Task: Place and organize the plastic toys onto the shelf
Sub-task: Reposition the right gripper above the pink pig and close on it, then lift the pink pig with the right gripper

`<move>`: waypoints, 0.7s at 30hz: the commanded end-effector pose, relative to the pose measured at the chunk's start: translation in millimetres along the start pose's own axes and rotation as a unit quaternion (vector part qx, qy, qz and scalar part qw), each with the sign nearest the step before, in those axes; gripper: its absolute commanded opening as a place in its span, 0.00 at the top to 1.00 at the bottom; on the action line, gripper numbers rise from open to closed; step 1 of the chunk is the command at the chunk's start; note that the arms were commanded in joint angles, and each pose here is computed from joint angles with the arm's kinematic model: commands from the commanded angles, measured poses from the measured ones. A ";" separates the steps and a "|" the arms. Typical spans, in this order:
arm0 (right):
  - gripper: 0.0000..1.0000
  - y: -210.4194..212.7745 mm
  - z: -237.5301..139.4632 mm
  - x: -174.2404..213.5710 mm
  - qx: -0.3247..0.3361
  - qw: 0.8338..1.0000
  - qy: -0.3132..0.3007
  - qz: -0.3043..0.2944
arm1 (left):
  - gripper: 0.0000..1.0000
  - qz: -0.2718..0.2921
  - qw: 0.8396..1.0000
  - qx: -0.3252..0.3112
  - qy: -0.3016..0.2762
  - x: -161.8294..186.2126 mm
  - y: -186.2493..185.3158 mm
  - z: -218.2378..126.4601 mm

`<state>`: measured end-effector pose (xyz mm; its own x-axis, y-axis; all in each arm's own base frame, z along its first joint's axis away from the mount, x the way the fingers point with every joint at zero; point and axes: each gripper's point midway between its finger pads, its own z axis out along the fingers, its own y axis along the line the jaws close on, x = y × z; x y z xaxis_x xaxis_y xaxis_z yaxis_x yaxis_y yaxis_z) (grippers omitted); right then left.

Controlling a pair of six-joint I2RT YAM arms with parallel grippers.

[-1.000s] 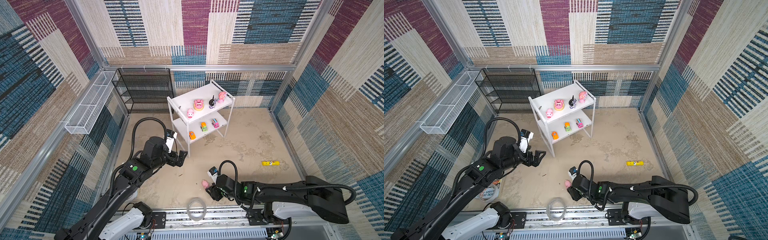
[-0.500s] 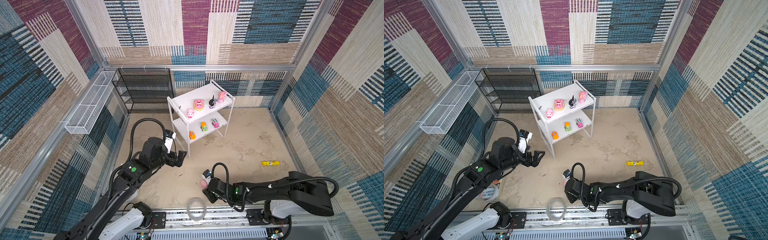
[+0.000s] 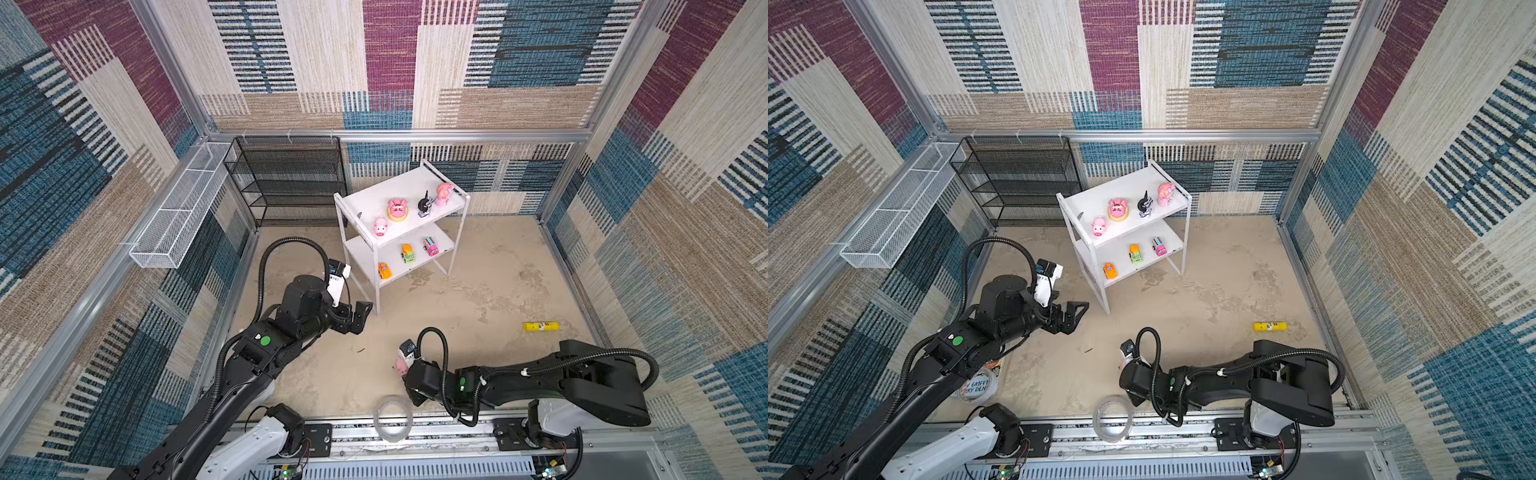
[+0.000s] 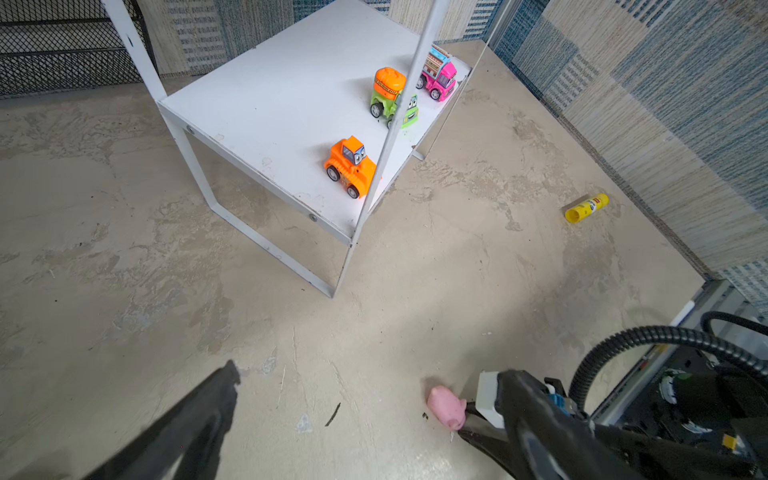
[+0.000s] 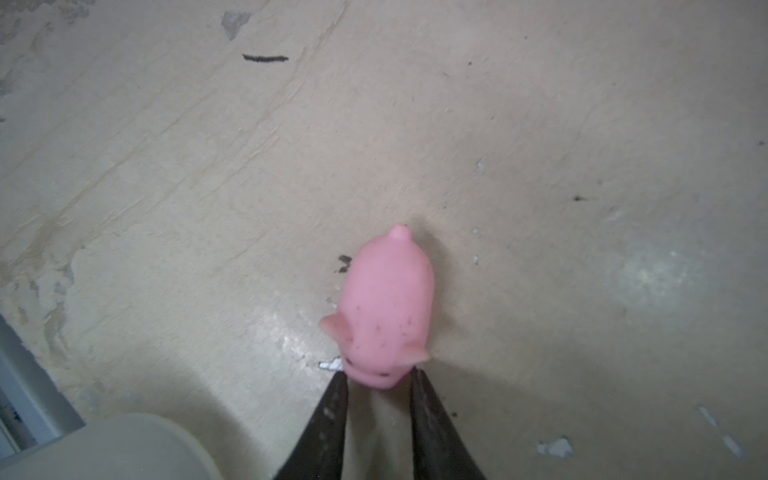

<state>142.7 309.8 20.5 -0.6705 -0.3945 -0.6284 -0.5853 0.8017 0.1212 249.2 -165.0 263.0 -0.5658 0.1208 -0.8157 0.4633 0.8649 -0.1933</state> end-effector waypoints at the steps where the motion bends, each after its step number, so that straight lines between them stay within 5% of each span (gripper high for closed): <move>1: 0.73 -11.0 0.3 7.2 0.026 1.000 0.011 0.000 | 0.01 0.013 1.000 0.003 -0.005 -2.7 -0.9 -0.7; 9: 0.79 -3.4 0.3 4.0 0.003 1.000 0.002 -0.007 | 0.01 0.013 1.000 0.002 -0.004 -1.6 -0.2 0.0; 14: 0.68 5.5 2.4 1.2 -0.015 1.000 0.002 -0.013 | 0.01 0.013 1.000 0.003 -0.003 -1.2 -0.4 0.0; 21: 0.67 4.2 8.8 -1.0 -0.006 1.000 0.002 -0.006 | 0.01 0.014 1.000 0.001 -0.005 -1.5 0.3 -1.2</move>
<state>146.4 320.1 20.7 -0.6491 -0.3960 -0.6495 -0.6046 0.7867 0.1246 249.4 -164.4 262.8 -0.5607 0.1302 -0.8177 0.4684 0.8643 -0.1835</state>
